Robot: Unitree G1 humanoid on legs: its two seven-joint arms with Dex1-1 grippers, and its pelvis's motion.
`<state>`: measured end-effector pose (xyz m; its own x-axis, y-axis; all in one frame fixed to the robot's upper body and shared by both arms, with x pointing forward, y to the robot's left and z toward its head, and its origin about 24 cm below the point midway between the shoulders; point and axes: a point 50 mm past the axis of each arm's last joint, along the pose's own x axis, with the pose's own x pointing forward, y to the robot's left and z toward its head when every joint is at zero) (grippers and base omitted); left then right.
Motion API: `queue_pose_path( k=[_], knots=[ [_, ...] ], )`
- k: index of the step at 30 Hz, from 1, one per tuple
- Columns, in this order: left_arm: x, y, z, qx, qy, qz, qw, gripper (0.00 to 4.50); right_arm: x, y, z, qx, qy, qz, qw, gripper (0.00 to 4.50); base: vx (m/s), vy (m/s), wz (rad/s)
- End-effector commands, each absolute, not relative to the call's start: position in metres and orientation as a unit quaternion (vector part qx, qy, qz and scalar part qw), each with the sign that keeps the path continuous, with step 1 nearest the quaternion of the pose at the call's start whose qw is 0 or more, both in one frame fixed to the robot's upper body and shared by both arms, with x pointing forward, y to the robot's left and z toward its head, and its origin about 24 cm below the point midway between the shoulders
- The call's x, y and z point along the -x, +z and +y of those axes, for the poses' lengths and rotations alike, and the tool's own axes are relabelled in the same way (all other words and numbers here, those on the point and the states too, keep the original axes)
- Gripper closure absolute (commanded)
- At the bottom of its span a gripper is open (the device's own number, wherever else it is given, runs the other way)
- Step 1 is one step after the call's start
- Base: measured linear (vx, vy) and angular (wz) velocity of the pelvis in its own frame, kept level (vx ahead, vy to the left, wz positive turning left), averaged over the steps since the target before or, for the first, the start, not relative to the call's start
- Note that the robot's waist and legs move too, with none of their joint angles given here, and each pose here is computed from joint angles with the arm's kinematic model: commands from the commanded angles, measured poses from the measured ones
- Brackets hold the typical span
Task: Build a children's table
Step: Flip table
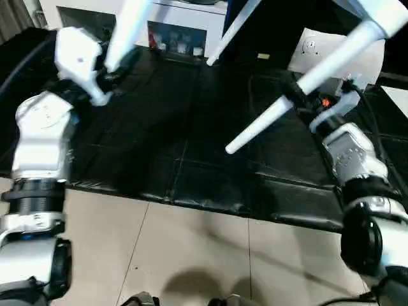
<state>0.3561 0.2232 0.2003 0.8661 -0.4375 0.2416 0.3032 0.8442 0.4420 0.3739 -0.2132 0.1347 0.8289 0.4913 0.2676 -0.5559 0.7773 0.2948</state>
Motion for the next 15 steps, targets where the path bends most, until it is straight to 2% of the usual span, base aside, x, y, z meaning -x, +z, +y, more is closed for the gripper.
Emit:
queue_pose_path(
  k=[1, 5, 9, 12, 14, 15],
  knots=[
    [-0.361, 0.169, 0.203, -0.213, -0.233, -0.115, 0.942, 2.93, -0.363, 0.154, -0.188, -0.140, 0.388, -0.125, 0.902, 0.00, 0.000, 0.000, 0.00],
    [-0.361, 0.160, 0.203, -0.213, -0.229, -0.100, 0.944, 2.96, -0.354, 0.157, -0.189, -0.135, 0.400, -0.132, 0.897, 0.00, 0.000, 0.000, 0.00],
    [-0.363, 0.143, 0.202, -0.219, -0.222, -0.071, 0.947, 2.96, -0.336, 0.159, -0.185, -0.111, 0.415, -0.134, 0.893, 0.00, 0.000, 0.000, 0.00],
    [-0.364, 0.127, 0.200, -0.229, -0.208, -0.050, 0.950, 2.96, -0.316, 0.154, -0.173, -0.088, 0.430, -0.121, 0.890, 0.00, 0.000, 0.000, 0.00],
    [-0.364, 0.126, 0.200, -0.229, -0.206, -0.048, 0.950, 2.96, -0.315, 0.153, -0.172, -0.086, 0.430, -0.119, 0.891, 0.00, 0.000, 0.000, 0.00],
    [-0.366, 0.115, 0.201, -0.232, -0.190, -0.032, 0.954, 2.96, -0.306, 0.143, -0.162, -0.079, 0.428, -0.105, 0.894, 0.00, 0.000, 0.000, 0.00]
  ],
)
